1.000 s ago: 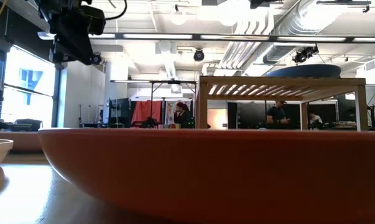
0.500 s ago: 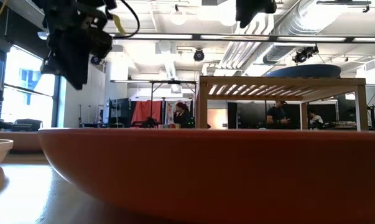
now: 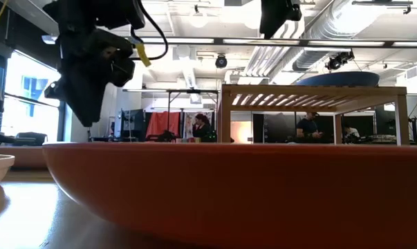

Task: Place and stack plates onto a shelf
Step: Stack the pink plate on top of the blue plate on the shelf

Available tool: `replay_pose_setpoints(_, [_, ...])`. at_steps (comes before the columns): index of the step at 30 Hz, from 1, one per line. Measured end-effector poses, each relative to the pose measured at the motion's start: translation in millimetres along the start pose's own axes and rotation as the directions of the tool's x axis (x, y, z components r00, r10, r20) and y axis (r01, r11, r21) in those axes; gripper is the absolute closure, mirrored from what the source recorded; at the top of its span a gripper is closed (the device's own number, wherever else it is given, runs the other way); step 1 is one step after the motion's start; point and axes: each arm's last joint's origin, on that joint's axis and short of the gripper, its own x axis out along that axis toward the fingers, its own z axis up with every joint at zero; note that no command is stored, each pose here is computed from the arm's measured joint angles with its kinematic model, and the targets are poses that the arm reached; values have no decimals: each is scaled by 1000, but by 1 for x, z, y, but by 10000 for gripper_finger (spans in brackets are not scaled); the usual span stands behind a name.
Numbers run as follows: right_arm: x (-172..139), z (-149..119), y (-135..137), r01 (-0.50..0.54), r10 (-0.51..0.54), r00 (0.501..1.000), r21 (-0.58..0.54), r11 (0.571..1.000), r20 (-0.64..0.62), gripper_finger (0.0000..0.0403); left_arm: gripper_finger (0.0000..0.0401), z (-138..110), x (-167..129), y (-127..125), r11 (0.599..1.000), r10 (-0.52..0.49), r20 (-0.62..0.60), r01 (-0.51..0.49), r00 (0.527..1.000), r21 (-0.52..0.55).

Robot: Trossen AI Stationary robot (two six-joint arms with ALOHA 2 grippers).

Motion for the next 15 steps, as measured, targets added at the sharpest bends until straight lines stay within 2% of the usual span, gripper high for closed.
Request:
replay_pose_setpoints(9, [0,0,0,3,-3,1000,-33,999,-4,308,325,-2,25,-5,997,76,-23,-76,997,-2])
replay_pose_setpoints(15, [0,-1,0,3,-4,1000,-49,999,-4,308,325,0,31,-12,999,30,8,-30,1000,12])
